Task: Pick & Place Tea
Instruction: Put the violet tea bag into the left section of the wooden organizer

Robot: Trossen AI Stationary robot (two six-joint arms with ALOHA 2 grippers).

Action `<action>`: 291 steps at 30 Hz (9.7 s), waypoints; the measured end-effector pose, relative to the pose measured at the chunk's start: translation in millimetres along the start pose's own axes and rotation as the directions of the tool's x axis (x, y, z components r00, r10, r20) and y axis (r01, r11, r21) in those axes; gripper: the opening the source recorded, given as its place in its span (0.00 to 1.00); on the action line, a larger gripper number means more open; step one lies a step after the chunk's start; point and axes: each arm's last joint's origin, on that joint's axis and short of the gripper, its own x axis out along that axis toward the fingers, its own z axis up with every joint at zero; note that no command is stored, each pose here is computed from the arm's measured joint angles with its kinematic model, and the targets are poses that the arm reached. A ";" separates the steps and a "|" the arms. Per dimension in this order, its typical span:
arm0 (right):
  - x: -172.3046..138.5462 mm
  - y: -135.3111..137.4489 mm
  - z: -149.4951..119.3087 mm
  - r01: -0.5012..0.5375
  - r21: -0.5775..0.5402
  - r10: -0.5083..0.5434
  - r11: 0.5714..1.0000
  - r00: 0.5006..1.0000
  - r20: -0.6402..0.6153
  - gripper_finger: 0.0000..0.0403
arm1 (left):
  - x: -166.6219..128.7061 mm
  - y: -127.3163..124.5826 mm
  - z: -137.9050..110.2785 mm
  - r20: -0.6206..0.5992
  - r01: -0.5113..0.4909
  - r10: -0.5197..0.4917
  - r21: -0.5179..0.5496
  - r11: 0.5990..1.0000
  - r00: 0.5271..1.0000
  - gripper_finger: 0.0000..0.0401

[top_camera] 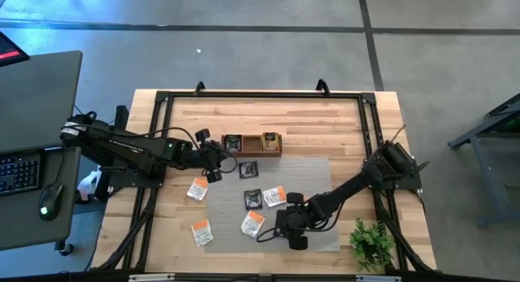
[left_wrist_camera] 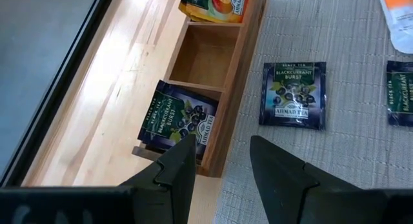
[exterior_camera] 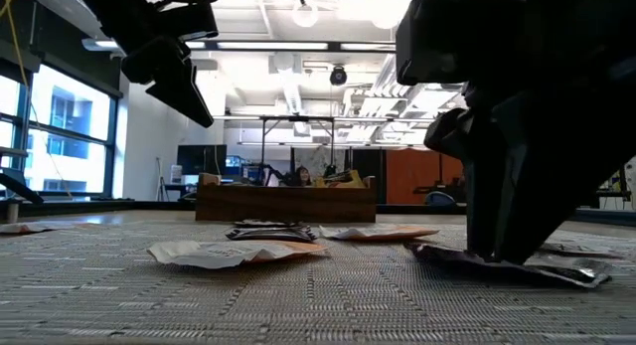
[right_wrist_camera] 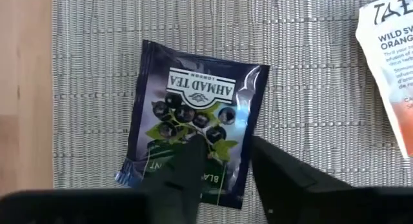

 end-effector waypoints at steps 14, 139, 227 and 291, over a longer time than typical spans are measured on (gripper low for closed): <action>-33.7 -23.4 17.0 -0.030 -0.187 0.041 0.982 0.998 0.055 0.05 | -0.1 -1.0 4.4 0.039 0.020 -0.019 -0.024 1.000 0.999 0.36; -75.2 -235.9 131.2 -0.113 -0.032 0.072 0.993 0.368 0.927 0.28 | -18.3 34.3 -74.0 0.745 0.317 -0.121 -0.127 0.940 0.656 0.01; -44.3 -224.2 112.4 -0.113 -0.078 0.134 0.991 0.678 0.723 0.00 | 7.1 10.5 11.1 0.099 0.317 -0.308 -0.092 0.944 0.946 0.11; -35.1 -226.6 103.6 0.020 0.026 -0.032 0.999 0.770 0.637 0.23 | 56.9 52.4 10.9 0.022 0.010 -0.004 -0.271 0.962 1.000 0.00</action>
